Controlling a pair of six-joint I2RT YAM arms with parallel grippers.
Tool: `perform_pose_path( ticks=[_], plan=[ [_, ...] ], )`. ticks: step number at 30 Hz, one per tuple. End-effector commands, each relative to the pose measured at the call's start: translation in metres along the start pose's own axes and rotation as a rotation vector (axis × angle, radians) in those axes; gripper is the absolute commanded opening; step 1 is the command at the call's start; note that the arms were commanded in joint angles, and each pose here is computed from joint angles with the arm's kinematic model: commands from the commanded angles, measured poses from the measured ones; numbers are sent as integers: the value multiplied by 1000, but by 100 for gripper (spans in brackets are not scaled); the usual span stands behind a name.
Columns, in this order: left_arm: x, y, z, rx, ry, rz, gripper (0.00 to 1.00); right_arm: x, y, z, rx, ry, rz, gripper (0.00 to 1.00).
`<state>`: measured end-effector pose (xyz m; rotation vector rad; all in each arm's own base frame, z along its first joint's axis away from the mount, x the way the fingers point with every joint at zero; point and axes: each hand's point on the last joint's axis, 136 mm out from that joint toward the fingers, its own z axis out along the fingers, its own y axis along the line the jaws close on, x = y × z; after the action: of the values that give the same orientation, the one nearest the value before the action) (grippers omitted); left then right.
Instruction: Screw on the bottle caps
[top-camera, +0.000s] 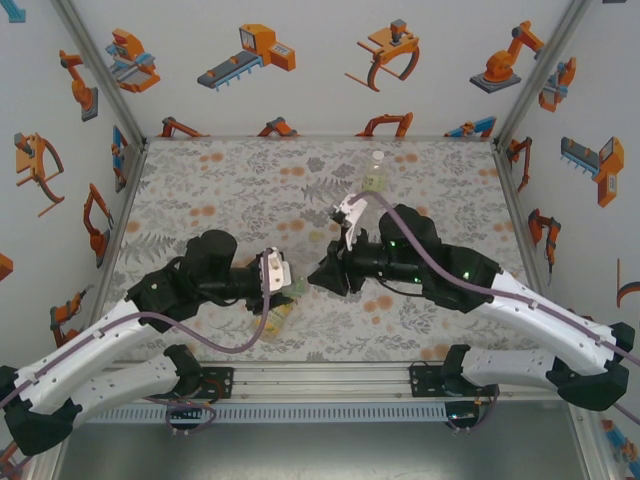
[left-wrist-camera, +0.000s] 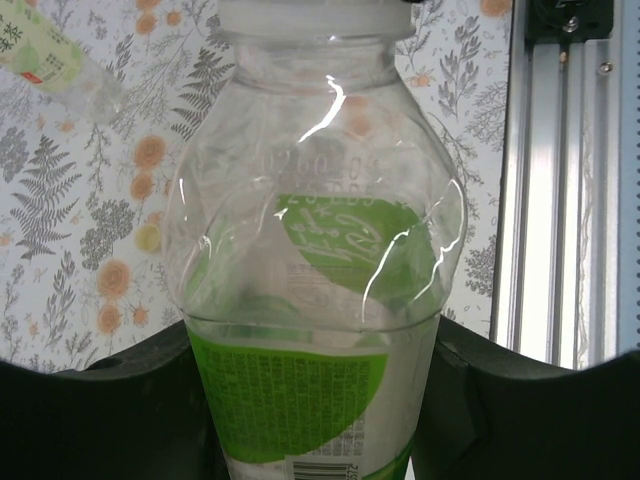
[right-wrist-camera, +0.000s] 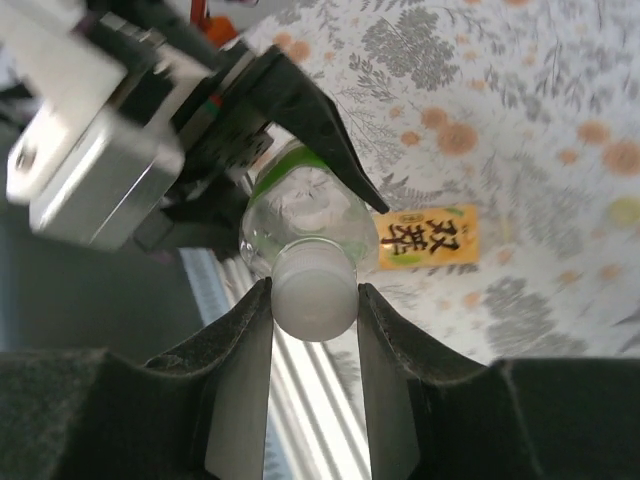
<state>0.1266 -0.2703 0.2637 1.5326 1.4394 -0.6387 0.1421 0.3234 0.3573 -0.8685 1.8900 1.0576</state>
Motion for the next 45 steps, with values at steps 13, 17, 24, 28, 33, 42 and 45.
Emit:
perform_pose_path(
  ticks=[13,17,24,28,33,42,45],
  plan=[
    [-20,11,4,-24,-52,54,0,4,-54,-2,243,-164,705,14],
    [-21,8,1,-17,-54,53,0,-20,-35,-14,175,-164,432,41],
    [-23,-1,-7,18,-74,43,0,-41,-5,-33,73,-173,-13,55],
    [-23,-7,-11,35,-78,35,0,-39,21,-35,-46,-147,-304,55],
    [-20,-12,-15,52,-70,18,0,-29,50,-37,-205,-101,-560,55],
    [-20,-15,-17,65,-67,6,0,-9,57,-22,-303,5,-725,54],
    [-20,-15,-17,66,-69,10,0,-5,57,-18,-317,13,-721,52]
  ],
)
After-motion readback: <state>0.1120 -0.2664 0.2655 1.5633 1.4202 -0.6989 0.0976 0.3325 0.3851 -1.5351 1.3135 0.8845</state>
